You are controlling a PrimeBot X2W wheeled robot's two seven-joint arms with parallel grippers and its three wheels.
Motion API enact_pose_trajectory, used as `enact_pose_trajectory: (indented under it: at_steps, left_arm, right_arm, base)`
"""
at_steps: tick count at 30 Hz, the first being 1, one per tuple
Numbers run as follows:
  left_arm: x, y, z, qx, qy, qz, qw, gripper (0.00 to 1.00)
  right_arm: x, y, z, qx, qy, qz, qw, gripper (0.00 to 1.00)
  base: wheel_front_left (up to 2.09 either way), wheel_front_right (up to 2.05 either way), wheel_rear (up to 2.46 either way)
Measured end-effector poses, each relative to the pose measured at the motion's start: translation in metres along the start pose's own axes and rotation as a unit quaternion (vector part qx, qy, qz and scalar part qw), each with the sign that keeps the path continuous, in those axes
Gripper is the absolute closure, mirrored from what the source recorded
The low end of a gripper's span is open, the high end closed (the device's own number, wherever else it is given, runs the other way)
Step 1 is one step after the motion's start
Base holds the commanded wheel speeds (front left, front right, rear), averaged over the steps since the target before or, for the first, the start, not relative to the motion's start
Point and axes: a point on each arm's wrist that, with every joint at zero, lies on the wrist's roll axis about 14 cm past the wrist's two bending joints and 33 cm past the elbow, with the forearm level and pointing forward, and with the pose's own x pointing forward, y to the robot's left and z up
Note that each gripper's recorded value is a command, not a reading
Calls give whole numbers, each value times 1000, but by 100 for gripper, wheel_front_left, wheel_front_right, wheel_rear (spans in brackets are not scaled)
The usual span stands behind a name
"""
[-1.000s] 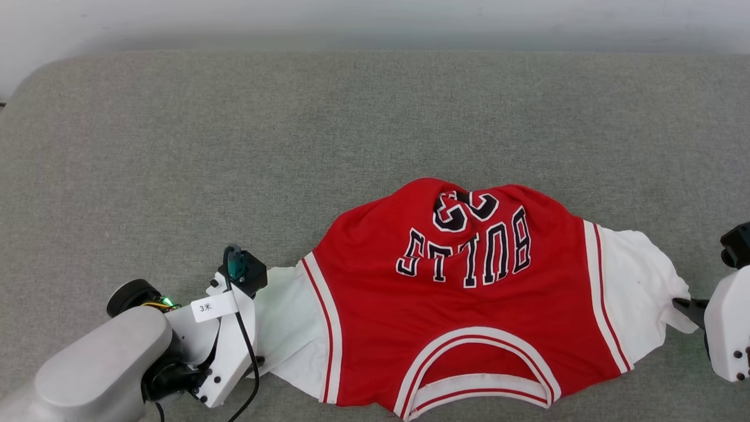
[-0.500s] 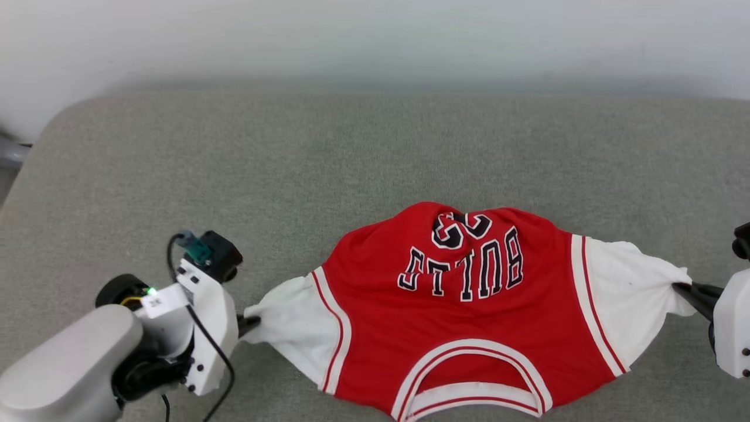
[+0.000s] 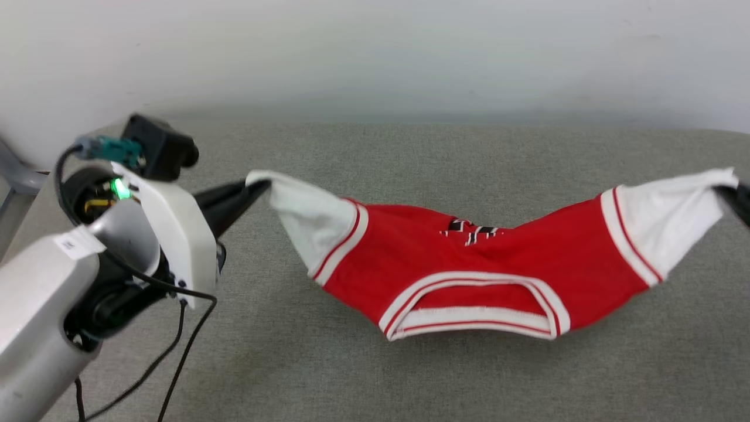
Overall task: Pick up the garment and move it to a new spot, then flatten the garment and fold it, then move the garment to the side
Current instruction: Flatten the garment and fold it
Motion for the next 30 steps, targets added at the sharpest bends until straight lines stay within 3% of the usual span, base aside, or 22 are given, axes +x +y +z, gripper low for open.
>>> enact_pose_trajectory:
  at_steps: [6,11,19,30]
  left_arm:
    - [14,-1,61,44,-82,-6,996,100]
    - [37,11,105,73,-134,3,988,100]
    - [78,41,183,117,-230,31,966,100]
    - [124,96,235,125,-296,75,944,100]
  right_arm:
    - [5,-5,60,-31,-84,-4,996,100]
    - [24,-10,94,-59,-114,-10,992,100]
    - [72,-36,151,-93,-158,-45,982,100]
    - [138,-66,212,-106,-221,-86,966,100]
  base:
    - [0,0,0]
    - [0,0,0]
    - [0,0,0]
    - [0,0,0]
